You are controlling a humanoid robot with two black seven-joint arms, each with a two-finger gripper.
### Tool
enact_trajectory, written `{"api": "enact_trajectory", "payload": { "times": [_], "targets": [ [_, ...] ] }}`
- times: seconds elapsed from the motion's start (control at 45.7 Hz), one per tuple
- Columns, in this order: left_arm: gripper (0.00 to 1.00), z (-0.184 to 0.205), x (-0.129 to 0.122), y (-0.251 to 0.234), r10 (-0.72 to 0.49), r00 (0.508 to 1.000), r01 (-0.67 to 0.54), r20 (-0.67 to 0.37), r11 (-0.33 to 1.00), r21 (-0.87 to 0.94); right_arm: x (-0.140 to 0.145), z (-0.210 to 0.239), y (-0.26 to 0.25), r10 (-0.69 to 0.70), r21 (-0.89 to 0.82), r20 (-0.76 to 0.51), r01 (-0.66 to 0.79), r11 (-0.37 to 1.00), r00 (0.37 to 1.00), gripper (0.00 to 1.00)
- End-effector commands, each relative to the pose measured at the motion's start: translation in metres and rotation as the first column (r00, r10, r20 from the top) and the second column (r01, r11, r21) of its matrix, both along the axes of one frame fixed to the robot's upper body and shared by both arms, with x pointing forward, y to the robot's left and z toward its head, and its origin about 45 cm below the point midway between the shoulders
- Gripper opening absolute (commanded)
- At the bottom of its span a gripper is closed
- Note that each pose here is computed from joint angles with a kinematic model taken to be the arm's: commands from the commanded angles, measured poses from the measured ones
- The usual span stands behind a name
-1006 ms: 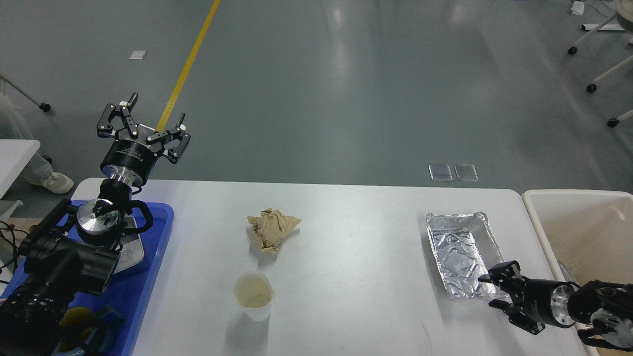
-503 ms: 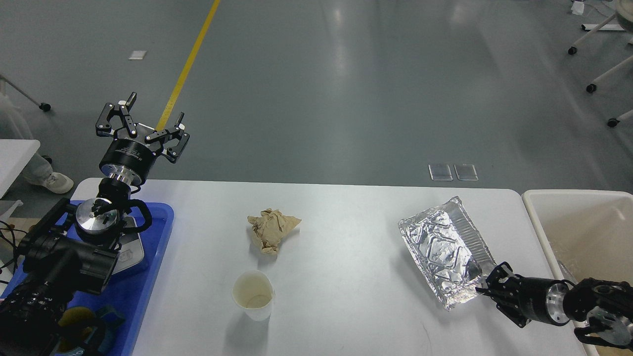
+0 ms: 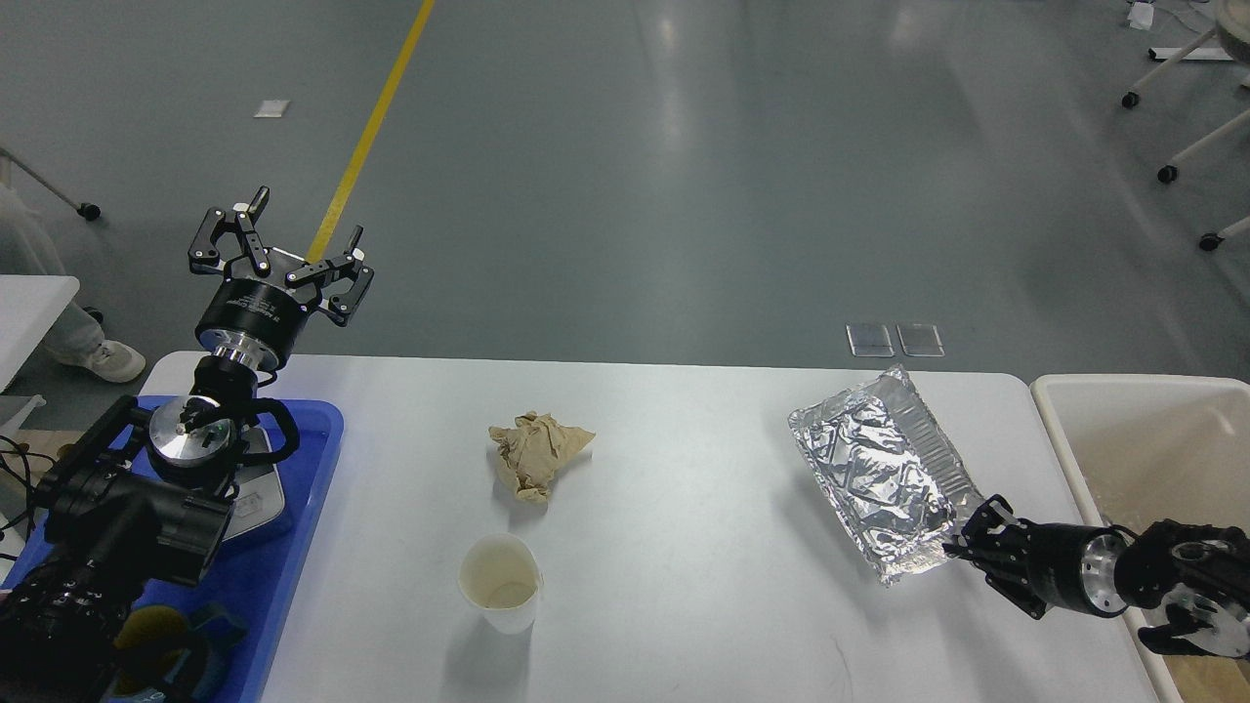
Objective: Tidy desktop
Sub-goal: 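Lift the foil tray up off the table with the right gripper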
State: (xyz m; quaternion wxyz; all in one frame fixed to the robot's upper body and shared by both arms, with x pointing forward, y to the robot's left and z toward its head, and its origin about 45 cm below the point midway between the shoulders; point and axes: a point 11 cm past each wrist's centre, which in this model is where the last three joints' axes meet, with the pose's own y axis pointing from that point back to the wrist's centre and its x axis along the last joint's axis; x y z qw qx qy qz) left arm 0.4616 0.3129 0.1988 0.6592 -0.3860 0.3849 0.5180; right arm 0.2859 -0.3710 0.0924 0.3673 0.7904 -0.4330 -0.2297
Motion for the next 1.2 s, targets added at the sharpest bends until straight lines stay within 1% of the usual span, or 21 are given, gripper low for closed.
{"api": "enact_trajectory", "payload": {
  "times": [0.0, 0.197, 0.372, 0.525, 0.656, 0.766, 0.941, 1.094, 1.181],
  "targets": [
    [0.96, 0.000, 0.000, 0.000, -0.002, 1.000, 0.002, 0.001, 1.000, 0.001, 0.018, 0.024, -0.006, 0.041, -0.030, 0.069, -0.039, 0.999, 0.997, 0.00],
    [0.96, -0.004, -0.002, -0.004, -0.027, 1.000, 0.027, -0.011, 0.999, 0.033, 0.045, 0.076, -0.008, 0.152, 0.010, 0.165, -0.155, 0.988, 0.975, 0.00],
    [0.96, -0.006, -0.003, -0.002, -0.026, 1.000, 0.026, -0.016, 0.999, 0.039, 0.058, 0.114, -0.001, 0.230, 0.045, 0.250, -0.248, 0.968, 0.941, 0.00],
    [0.96, -0.011, -0.009, 0.010, -0.015, 0.999, 0.017, -0.028, 0.998, 0.062, 0.055, 0.136, -0.002, 0.334, -0.013, 0.278, -0.344, 0.939, 0.901, 0.00],
    [0.96, -0.018, -0.017, 0.025, 0.003, 0.999, 0.001, -0.047, 0.997, 0.081, 0.049, 0.164, -0.015, 0.388, -0.060, 0.298, -0.389, 0.919, 0.872, 0.00],
    [0.96, -0.018, -0.018, 0.029, 0.008, 0.999, -0.004, -0.049, 0.996, 0.088, 0.042, 0.181, -0.020, 0.444, -0.129, 0.297, -0.425, 0.896, 0.845, 0.00],
    [0.96, -0.018, -0.018, 0.029, 0.007, 0.999, -0.003, -0.049, 0.996, 0.088, 0.037, 0.191, -0.005, 0.510, -0.121, 0.306, -0.498, 0.859, 0.804, 0.00],
    [0.96, -0.021, -0.018, 0.023, -0.016, 0.998, 0.023, -0.062, 0.994, 0.111, 0.034, 0.182, 0.011, 0.571, -0.132, 0.287, -0.559, 0.819, 0.769, 0.00],
    [0.96, -0.023, -0.019, 0.022, -0.019, 0.998, 0.026, -0.065, 0.993, 0.112, 0.031, 0.174, 0.023, 0.603, -0.106, 0.272, -0.600, 0.793, 0.750, 0.00]
  ]
}}
